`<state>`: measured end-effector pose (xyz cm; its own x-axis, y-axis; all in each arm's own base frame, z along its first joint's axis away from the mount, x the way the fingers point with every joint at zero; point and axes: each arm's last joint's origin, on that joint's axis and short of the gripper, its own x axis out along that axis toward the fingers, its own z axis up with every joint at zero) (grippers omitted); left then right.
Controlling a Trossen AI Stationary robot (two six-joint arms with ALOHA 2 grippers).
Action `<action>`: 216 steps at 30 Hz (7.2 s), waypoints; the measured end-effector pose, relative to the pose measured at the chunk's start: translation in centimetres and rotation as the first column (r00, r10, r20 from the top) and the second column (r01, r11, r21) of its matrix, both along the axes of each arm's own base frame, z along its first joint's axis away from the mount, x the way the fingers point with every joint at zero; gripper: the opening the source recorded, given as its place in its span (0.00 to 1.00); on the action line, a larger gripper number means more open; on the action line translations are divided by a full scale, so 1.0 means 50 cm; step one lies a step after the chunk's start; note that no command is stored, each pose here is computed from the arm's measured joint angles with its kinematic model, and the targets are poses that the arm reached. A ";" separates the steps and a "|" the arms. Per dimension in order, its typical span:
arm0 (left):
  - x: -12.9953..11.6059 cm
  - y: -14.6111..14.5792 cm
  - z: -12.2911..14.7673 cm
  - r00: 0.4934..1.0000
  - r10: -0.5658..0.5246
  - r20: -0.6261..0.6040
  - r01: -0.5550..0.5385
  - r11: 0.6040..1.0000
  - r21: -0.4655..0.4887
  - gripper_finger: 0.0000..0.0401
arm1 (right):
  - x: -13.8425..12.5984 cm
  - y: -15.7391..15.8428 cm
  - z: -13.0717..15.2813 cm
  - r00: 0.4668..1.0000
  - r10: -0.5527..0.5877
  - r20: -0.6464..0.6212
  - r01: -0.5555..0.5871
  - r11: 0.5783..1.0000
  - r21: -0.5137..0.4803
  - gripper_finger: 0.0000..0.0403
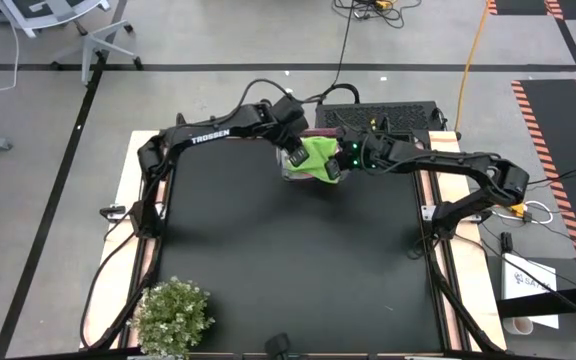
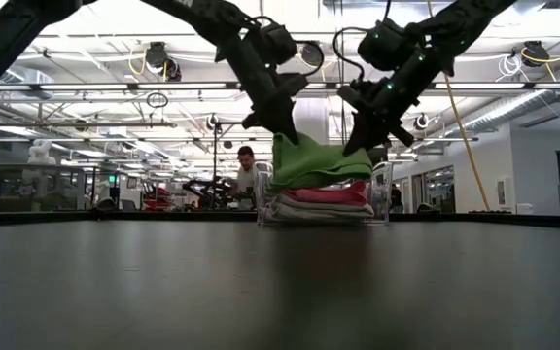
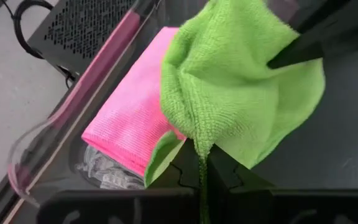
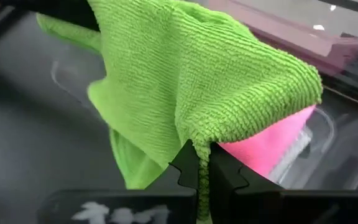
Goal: Fold microfiber towels
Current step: Stack the folded green microfiber cloth on top of the pink microfiber cloth in the transparent bin
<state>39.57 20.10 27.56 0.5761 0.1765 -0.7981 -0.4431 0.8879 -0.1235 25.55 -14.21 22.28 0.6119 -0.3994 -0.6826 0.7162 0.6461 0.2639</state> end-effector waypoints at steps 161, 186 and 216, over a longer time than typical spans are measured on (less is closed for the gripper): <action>-0.158 -0.288 0.231 0.992 0.096 -0.083 -0.079 0.979 0.189 0.00 | 0.093 -0.060 0.051 0.788 0.476 -0.389 -0.463 0.876 0.134 0.00; -0.169 -0.299 0.227 0.984 0.121 -0.128 -0.097 0.979 0.179 0.02 | 0.126 -0.127 -0.058 0.738 0.443 -0.509 -0.399 0.895 0.200 0.00; -0.168 -0.299 0.227 0.984 0.123 -0.125 -0.099 0.979 0.178 0.03 | 0.055 -0.035 -0.067 0.742 0.501 -0.445 -0.421 0.865 0.273 0.00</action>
